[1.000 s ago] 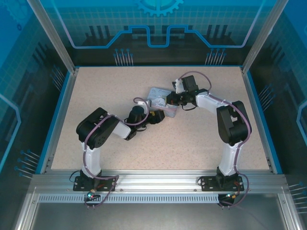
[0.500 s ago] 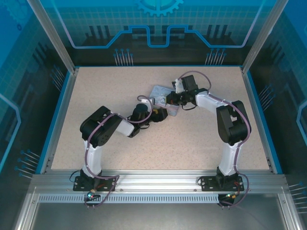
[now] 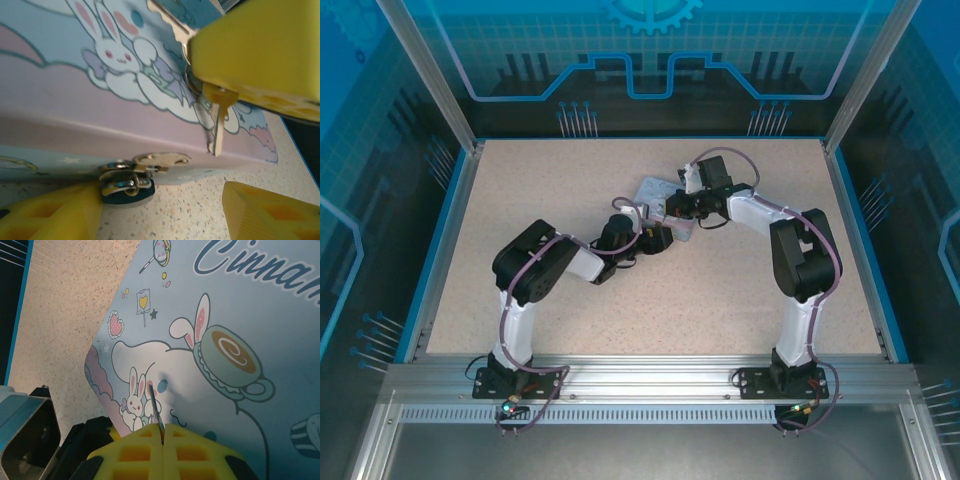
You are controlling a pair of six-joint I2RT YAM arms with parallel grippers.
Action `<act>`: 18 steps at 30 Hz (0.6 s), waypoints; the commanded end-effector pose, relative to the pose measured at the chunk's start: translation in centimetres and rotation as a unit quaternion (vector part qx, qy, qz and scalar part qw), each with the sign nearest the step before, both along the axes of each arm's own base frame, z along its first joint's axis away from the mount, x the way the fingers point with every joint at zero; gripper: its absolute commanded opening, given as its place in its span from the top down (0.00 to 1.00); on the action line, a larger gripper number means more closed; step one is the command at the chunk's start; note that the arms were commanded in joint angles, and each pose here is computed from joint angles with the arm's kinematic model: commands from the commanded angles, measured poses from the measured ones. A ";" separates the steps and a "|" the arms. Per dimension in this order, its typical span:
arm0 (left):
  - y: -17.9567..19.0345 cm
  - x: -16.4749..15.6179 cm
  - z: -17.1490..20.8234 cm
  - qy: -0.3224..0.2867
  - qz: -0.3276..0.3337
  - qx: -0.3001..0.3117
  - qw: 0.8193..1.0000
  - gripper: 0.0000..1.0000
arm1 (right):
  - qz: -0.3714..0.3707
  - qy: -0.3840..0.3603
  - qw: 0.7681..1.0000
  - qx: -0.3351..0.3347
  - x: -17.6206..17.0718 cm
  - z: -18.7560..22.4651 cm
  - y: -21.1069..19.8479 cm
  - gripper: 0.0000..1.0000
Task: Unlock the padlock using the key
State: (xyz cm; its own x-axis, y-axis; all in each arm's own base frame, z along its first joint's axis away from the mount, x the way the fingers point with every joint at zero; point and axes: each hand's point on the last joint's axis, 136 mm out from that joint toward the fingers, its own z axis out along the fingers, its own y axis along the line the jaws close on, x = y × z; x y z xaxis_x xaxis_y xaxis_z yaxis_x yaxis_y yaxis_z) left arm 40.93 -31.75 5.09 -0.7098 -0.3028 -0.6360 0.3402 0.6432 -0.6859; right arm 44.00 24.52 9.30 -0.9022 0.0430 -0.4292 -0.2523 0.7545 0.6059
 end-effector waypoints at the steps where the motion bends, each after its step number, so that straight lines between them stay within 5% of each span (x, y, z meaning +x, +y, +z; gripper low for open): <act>1: -1.5 -1.8 -1.5 0.046 -0.031 -0.021 0.998 0.36 | 0.000 0.071 0.997 -0.037 -2.4 -4.4 -0.4 1.00; 18: -1.2 -1.2 -0.1 0.055 0.004 -0.072 0.996 0.43 | 0.002 0.071 0.997 -0.035 -2.5 -4.3 -0.2 1.00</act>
